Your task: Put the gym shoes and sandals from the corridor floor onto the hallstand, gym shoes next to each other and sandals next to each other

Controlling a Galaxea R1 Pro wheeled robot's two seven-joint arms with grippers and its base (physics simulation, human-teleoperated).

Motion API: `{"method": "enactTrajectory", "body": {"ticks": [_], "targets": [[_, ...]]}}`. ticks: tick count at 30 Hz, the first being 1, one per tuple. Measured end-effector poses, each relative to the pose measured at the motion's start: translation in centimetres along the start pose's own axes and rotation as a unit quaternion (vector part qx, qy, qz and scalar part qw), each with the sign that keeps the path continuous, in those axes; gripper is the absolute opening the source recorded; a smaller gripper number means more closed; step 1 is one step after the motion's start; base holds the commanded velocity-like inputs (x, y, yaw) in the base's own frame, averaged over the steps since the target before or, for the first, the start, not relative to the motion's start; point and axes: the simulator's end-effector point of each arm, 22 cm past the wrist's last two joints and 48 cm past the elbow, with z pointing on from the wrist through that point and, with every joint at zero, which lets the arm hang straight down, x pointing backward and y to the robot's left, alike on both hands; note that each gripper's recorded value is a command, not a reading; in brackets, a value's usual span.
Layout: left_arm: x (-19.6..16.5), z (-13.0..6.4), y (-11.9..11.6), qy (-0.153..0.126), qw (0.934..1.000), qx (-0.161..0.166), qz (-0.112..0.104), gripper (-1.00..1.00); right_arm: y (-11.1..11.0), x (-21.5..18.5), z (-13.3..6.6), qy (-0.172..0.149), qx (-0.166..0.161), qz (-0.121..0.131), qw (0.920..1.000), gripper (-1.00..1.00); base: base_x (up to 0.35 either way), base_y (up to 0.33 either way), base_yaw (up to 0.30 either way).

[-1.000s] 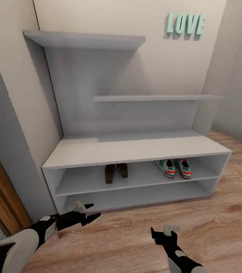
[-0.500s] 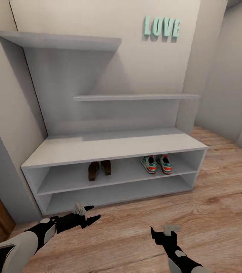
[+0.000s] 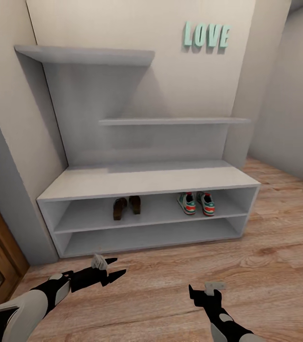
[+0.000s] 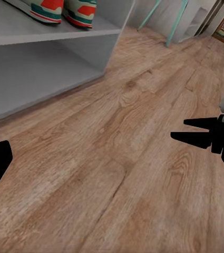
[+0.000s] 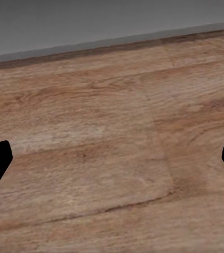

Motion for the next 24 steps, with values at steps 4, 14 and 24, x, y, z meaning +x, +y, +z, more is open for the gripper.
{"method": "enactTrajectory", "body": {"ticks": [4, 14, 24], "targets": [[0.0, 0.0, 0.0, 0.0, 1.0, 0.0, 0.0, 1.0, -0.1, 0.0, 0.0, 0.0, 0.001, 0.0, 1.0, 1.0, 0.0, 0.0, 0.0], [3.5, -1.2, -0.6, 0.016, 0.9996, -0.005, -0.021, 1.0, -0.1, 0.0, 0.0, 0.001, 0.002, 0.001, 1.0, 1.0, 0.0, 0.0, 0.0], [4.2, -2.5, 0.2, 0.022, 0.9994, -0.015, -0.023, 1.0, -0.1, 0.2, 0.0, 0.002, 0.002, 0.0, 1.0, 1.0, 0.0, 0.0, 0.0]]}}
